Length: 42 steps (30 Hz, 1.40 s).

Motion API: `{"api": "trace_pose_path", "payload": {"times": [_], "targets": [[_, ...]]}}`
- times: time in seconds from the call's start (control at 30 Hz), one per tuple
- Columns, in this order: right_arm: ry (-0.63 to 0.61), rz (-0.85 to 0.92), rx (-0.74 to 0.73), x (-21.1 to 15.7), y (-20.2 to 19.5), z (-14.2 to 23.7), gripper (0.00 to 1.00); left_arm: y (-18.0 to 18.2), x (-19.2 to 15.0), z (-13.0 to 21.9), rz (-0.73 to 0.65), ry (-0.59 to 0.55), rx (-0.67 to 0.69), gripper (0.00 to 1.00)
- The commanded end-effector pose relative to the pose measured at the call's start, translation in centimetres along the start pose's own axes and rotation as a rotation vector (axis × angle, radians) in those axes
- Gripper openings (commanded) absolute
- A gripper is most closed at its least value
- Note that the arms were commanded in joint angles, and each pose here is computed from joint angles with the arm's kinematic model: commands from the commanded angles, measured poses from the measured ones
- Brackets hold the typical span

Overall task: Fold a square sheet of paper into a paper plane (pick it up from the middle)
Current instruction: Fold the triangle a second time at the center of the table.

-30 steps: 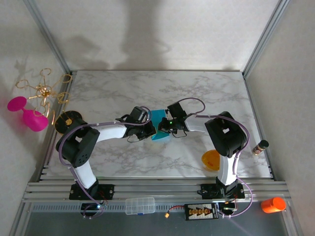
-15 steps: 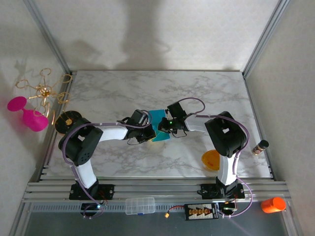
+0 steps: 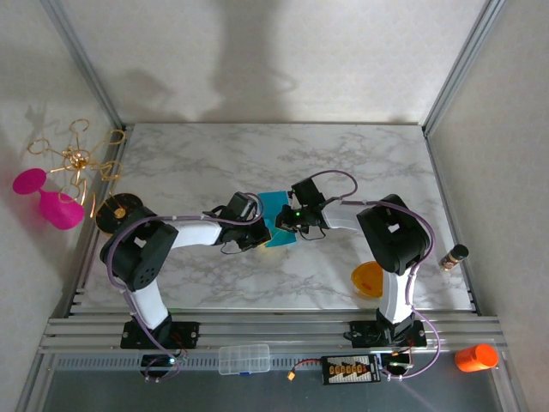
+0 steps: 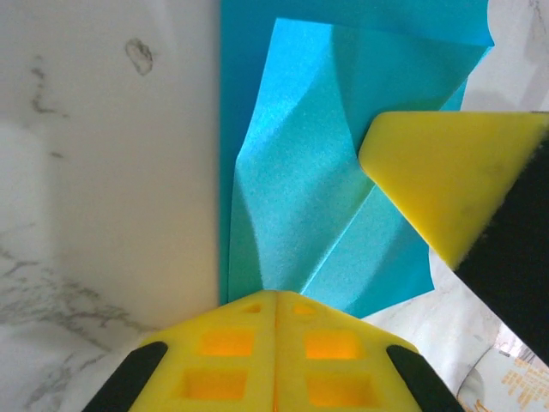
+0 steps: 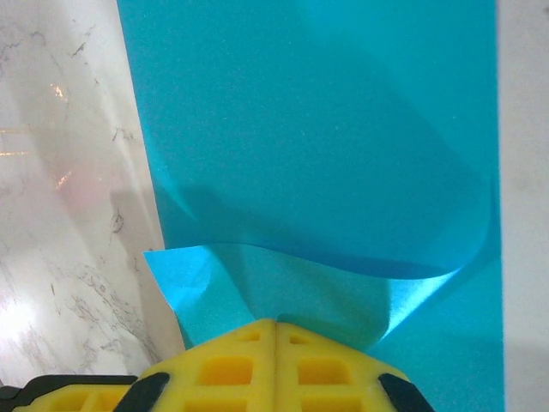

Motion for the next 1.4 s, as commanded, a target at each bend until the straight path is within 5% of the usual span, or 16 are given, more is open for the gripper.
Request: {"api": "trace_pose_path", "payload": {"times": [0.0, 0.67, 0.93, 1.37], "targets": [[0.064, -0.076, -0.226, -2.3, -6.1, -1.4, 0.03, -2.2, 0.7, 1.5, -0.029, -0.036, -0.036, 0.07], [0.069, -0.086, -0.221, -2.4, -6.2, -1.6, 0.03, 1.0, -0.8, -1.4, -0.024, 0.038, 0.100, 0.07], [0.065, -0.092, -0.240, -2.4, -6.5, -1.5, 0.03, 4.4, -3.8, -0.6, -0.058, 0.104, 0.221, 0.07], [0.072, -0.098, -0.251, -2.6, -6.8, -1.8, 0.03, 4.0, -5.6, 0.8, -0.142, 0.146, 0.212, 0.06]]}}
Point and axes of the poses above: each hand's point on the last joint's axis, 136 mm out from that joint toward the fingers, its own z axis back along the fingers, its own y axis along the line the jaws close on, x = y × z, the point moved 3 cm from there along z, back along the fingers, and after that the axes turned 8 degrees about -z, right-handed, at the moved point
